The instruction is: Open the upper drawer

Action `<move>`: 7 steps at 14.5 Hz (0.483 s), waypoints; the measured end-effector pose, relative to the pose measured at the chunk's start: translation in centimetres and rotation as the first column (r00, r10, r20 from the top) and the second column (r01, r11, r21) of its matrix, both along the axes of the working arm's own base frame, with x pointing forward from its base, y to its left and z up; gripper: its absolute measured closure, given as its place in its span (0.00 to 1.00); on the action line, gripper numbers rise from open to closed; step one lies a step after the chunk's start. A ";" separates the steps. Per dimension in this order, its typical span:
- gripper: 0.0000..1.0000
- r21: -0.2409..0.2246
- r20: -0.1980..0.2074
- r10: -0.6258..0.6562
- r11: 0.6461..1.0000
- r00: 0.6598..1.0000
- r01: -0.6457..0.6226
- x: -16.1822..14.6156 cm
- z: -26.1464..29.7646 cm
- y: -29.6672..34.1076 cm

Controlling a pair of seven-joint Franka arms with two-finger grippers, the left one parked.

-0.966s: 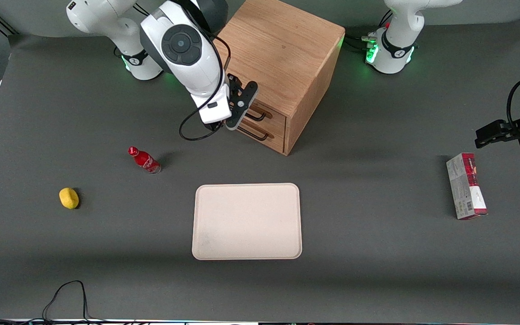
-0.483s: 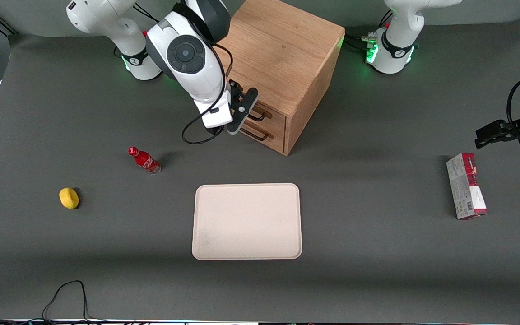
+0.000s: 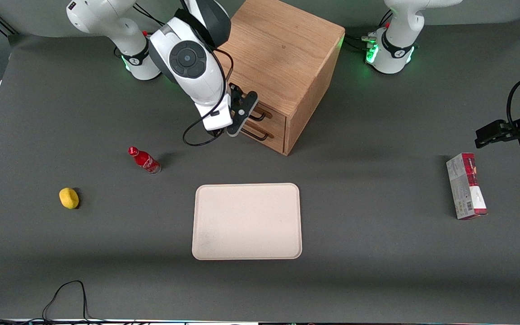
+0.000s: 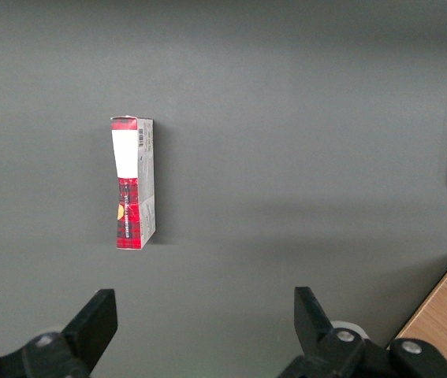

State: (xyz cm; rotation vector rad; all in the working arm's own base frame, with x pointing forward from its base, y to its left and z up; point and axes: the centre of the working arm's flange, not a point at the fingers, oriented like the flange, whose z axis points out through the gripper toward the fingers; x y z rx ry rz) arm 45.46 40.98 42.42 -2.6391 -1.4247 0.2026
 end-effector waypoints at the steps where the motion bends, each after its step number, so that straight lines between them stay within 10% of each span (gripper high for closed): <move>1: 0.00 0.001 0.003 -0.001 1.000 1.000 0.001 0.0 -0.4 0.0; 7: 0.00 -0.001 0.009 -0.006 1.000 1.000 0.006 0.0 -2.2 0.1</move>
